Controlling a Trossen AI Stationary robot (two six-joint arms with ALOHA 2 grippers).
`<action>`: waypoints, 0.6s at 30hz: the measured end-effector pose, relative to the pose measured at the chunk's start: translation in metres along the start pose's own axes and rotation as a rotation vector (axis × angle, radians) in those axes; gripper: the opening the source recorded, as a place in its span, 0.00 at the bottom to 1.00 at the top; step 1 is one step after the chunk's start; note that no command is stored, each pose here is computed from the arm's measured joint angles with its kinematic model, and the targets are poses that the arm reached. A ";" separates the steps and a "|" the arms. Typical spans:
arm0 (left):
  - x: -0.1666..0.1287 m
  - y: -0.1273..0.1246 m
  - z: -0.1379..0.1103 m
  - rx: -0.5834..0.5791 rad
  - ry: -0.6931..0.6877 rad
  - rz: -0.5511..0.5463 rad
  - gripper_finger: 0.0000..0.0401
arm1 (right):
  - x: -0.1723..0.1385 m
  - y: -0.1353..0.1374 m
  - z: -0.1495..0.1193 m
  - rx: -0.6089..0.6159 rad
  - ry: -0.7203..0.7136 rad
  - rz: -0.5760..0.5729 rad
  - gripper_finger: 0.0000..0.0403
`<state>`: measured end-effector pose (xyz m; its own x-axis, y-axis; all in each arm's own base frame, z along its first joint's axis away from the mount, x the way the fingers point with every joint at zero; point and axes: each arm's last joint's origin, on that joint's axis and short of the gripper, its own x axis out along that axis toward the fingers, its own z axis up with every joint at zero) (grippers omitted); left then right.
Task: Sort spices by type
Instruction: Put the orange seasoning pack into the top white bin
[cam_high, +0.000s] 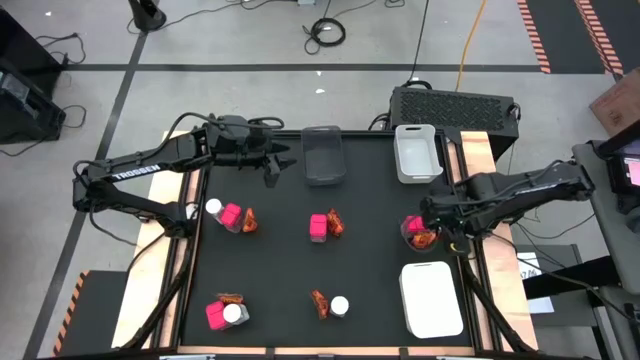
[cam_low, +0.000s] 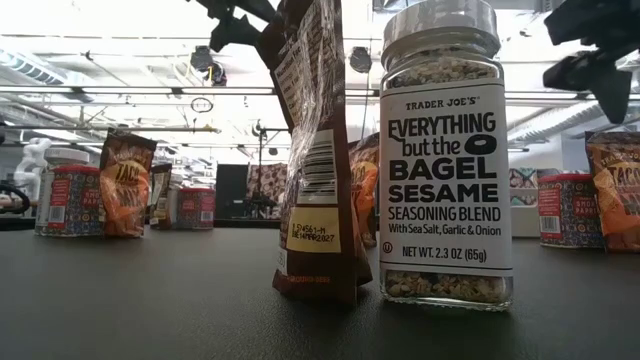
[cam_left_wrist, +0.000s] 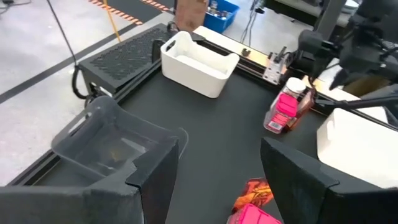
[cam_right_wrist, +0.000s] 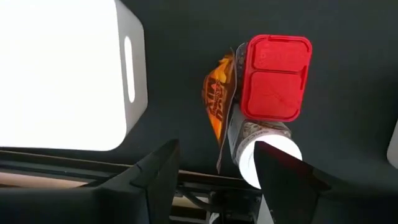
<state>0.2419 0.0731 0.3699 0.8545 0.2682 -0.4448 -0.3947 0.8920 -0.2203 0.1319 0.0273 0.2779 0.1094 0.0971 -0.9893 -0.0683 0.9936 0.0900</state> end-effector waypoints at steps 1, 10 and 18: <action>0.000 0.000 0.000 0.001 -0.001 0.003 0.58 | 0.000 0.001 -0.001 -0.004 -0.002 0.000 0.50; 0.000 0.000 0.001 0.127 -0.010 0.004 0.57 | -0.001 0.002 0.008 0.037 -0.105 -0.072 0.50; 0.000 -0.003 0.003 0.189 -0.024 -0.086 0.58 | 0.005 0.003 0.019 0.045 -0.108 -0.085 0.50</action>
<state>0.2440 0.0710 0.3733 0.8910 0.1942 -0.4103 -0.2511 0.9638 -0.0891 0.1509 0.0319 0.2751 0.2192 0.0159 -0.9756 -0.0102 0.9999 0.0140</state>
